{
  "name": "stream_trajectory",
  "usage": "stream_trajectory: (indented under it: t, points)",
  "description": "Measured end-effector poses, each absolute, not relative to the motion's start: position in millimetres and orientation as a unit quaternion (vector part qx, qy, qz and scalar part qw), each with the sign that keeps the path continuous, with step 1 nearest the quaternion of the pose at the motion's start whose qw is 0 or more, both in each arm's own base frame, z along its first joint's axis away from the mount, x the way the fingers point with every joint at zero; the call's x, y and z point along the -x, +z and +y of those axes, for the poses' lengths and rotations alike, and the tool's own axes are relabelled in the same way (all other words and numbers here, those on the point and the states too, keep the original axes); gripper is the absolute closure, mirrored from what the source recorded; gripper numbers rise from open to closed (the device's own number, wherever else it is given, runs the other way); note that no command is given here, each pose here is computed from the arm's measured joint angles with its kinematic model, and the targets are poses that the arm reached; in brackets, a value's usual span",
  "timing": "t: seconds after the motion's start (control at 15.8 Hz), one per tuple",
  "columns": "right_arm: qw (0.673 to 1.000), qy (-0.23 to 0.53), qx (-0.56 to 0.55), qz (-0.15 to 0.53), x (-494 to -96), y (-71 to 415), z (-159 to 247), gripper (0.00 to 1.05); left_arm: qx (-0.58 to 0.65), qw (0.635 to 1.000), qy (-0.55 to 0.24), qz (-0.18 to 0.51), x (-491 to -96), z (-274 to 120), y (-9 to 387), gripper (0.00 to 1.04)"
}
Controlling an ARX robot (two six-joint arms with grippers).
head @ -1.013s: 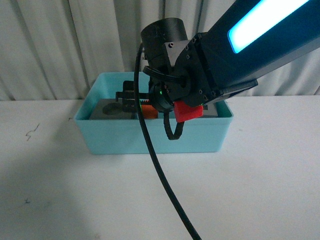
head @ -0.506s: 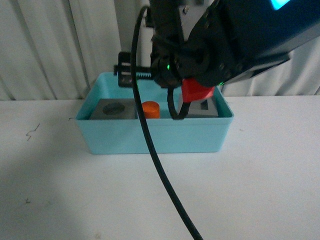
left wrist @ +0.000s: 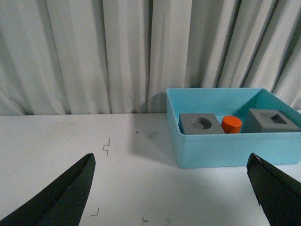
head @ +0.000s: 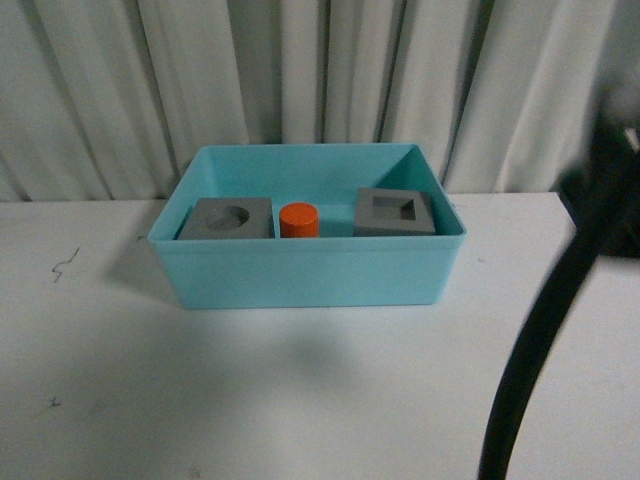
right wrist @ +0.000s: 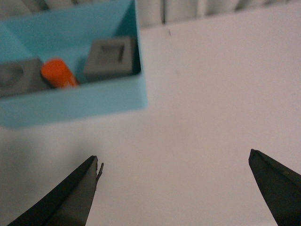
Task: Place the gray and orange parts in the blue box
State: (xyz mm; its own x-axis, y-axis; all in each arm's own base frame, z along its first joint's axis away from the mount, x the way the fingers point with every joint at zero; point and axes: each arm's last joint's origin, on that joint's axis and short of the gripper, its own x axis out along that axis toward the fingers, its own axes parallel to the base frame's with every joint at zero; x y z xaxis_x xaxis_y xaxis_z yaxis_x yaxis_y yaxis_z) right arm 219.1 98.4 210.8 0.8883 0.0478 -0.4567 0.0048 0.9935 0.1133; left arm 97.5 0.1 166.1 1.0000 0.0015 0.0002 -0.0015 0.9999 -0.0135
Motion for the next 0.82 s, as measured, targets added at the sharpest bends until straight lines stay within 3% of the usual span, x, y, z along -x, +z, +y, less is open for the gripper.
stream_trajectory:
  t: [0.13,0.19,0.25,0.44,0.63,0.7,0.82]
  points:
    - [0.962,-0.001,-0.077,0.260,-186.3,195.0,85.7,0.06,0.007,1.000,0.001,0.000,-97.5,0.1,166.2,0.07]
    - [0.976,-0.005,-0.096,0.195,-192.0,199.2,86.2,0.10,0.007,1.000,0.001,0.000,-97.5,0.1,166.1,0.07]
    - [0.991,-0.002,-0.087,0.106,-189.5,194.4,77.7,0.23,0.007,1.000,-0.001,0.000,-97.5,0.0,166.2,0.07]
    - [1.000,-0.005,-0.027,0.000,-165.8,189.5,45.1,0.57,0.007,1.000,0.001,0.000,-97.5,0.1,166.1,0.07]
    - [1.000,-0.002,-0.005,0.013,-149.9,177.2,26.8,0.97,0.007,1.000,0.001,0.000,-97.5,0.1,166.1,0.07]
    - [1.000,-0.002,-0.003,0.004,-145.3,178.0,22.2,1.03,0.007,1.000,0.001,0.000,-97.5,0.1,166.1,0.07]
    - [1.000,-0.003,-0.003,0.003,-137.5,175.3,15.3,1.03,0.007,1.000,0.001,0.000,-97.5,0.1,166.1,0.07]
